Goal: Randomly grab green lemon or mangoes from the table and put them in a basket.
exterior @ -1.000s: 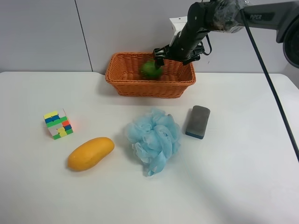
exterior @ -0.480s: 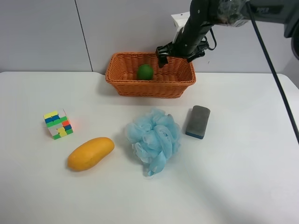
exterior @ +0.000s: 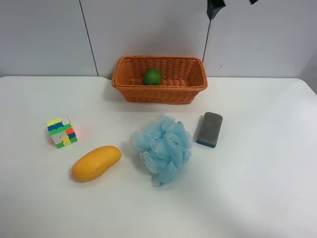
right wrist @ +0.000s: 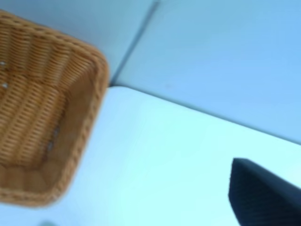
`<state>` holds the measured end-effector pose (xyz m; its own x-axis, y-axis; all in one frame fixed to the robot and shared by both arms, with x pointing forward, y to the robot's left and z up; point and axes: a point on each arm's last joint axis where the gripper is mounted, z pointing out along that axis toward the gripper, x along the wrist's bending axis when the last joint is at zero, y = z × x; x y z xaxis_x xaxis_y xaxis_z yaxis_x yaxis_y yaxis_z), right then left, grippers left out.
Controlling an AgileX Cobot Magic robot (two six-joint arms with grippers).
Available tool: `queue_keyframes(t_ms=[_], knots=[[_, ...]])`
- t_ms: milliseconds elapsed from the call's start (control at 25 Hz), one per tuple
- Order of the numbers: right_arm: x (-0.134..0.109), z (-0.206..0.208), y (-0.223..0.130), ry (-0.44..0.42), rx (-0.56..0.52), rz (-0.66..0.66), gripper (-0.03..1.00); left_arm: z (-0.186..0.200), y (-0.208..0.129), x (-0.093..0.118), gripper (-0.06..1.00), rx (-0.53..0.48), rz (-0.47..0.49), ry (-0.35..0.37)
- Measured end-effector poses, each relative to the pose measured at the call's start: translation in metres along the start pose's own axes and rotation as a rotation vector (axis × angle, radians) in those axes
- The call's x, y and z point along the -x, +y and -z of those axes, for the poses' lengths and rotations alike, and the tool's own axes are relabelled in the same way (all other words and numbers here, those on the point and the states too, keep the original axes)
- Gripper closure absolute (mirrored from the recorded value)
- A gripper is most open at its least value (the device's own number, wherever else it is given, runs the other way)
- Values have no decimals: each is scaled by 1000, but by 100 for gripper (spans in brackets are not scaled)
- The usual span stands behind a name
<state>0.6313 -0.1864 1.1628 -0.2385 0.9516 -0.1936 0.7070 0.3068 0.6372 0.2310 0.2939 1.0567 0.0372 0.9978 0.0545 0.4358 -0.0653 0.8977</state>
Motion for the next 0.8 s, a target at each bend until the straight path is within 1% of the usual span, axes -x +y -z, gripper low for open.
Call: queue_keyframes(t_ms=[40,80,160,400,480,640,800], knots=[[8,31,-3,-19,-1,-6,-2,0,0,0,-5,0,0,0],[11,46,-6,-27,-4,-11,-2,0,0,0,-5,0,0,0],[18,76,-9,-44,23,-19,-2,0,0,0,-5,0,0,0],[32,149,-20,-45,166,-80,-2,0,0,0,-5,0,0,0],[36,172,-25,-47,213,-97,-1,0,0,0,-5,0,0,0],[45,219,-41,-50,314,-124,4,0,0,0,-5,0,0,0],[52,263,-61,-50,413,-173,5,0,0,0,-5,0,0,0]])
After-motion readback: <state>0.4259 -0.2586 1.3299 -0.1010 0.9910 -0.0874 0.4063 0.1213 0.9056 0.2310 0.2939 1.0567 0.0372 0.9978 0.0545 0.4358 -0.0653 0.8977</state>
